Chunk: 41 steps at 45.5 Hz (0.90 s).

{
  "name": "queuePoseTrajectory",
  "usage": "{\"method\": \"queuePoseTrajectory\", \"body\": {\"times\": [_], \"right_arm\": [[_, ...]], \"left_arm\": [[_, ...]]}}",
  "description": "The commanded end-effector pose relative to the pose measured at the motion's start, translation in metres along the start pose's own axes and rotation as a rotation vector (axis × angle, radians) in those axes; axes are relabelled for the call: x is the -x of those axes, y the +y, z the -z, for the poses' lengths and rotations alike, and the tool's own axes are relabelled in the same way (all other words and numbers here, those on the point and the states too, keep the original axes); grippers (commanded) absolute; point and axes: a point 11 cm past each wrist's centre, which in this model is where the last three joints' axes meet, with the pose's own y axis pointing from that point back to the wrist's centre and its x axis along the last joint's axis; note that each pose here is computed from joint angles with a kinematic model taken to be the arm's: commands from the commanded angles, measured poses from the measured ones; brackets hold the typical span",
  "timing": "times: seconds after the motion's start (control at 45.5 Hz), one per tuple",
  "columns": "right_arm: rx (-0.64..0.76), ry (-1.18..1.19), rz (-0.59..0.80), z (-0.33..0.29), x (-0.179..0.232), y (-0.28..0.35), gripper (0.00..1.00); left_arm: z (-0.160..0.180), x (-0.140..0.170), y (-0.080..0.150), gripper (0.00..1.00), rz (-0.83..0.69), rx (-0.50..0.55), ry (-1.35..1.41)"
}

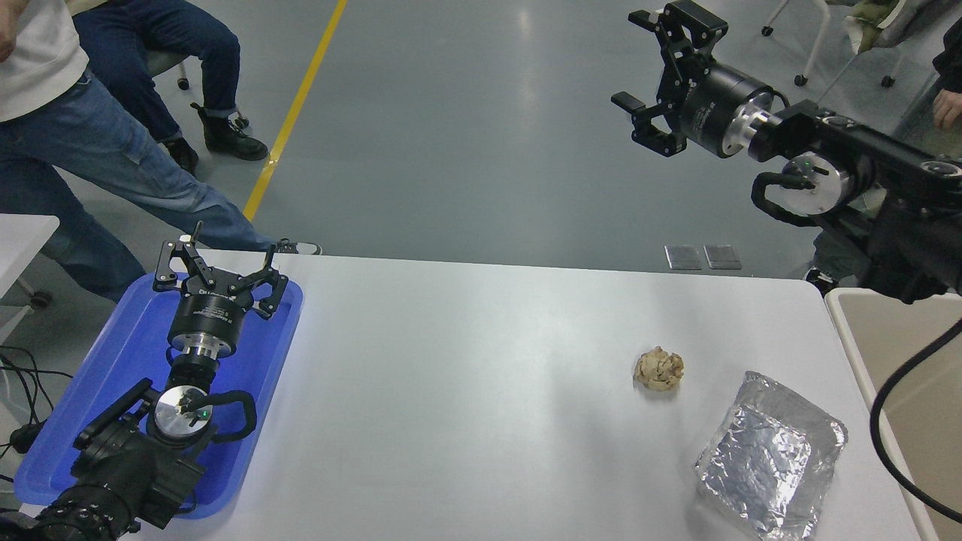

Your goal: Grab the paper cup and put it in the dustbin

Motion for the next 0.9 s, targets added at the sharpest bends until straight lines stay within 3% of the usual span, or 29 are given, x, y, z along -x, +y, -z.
{"method": "queuePoseTrajectory", "body": {"times": [0.0,0.484,0.879], "right_arm": [[0.164,0.25,0.183,-0.026,0.045,0.001,1.0],[0.537,0.881,0.487,-0.044,0.07,0.037,1.0],[0.747,1.037,0.689,-0.041,0.091,0.072,1.0]], "left_arm": [[0.0,0.0,0.0,1.0,0.0,0.0,-0.001],[0.0,0.0,0.0,1.0,0.0,0.0,-0.001],[0.0,0.0,0.0,1.0,0.0,0.0,-0.001]]}}
